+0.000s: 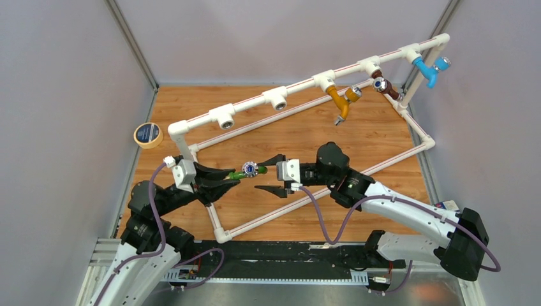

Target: Install the water faucets

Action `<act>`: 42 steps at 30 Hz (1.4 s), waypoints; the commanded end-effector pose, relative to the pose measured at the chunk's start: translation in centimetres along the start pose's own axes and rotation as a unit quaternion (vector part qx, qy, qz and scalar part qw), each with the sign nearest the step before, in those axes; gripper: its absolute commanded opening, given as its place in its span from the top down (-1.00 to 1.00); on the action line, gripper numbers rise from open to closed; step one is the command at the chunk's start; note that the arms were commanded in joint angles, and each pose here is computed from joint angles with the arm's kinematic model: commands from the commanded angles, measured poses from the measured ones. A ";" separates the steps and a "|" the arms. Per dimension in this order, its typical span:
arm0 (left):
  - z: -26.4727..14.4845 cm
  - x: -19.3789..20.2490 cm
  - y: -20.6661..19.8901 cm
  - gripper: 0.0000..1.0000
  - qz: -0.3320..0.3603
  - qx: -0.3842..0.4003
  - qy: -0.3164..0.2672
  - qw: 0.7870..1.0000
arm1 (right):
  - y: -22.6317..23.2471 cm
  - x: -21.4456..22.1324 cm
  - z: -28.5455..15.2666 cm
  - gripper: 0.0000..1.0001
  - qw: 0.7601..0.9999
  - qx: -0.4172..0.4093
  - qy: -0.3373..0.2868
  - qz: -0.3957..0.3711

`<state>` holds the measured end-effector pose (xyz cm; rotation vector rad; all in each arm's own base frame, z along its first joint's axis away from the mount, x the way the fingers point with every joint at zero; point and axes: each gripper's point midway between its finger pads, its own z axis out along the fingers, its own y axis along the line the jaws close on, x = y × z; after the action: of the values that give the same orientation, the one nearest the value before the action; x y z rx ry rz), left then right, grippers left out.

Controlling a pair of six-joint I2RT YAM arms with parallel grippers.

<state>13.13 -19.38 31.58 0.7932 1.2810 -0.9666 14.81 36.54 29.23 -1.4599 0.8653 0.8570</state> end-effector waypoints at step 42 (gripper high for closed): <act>0.5 -2.1 -2.5 1.00 -0.032 0.073 -0.056 0.995 | -0.3 -7.3 1.8 0.52 0.990 -0.075 -0.121 0.014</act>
<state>11.52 -20.50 32.56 0.7866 1.2202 -1.1428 12.22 38.50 34.56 -1.4205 0.6923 1.0875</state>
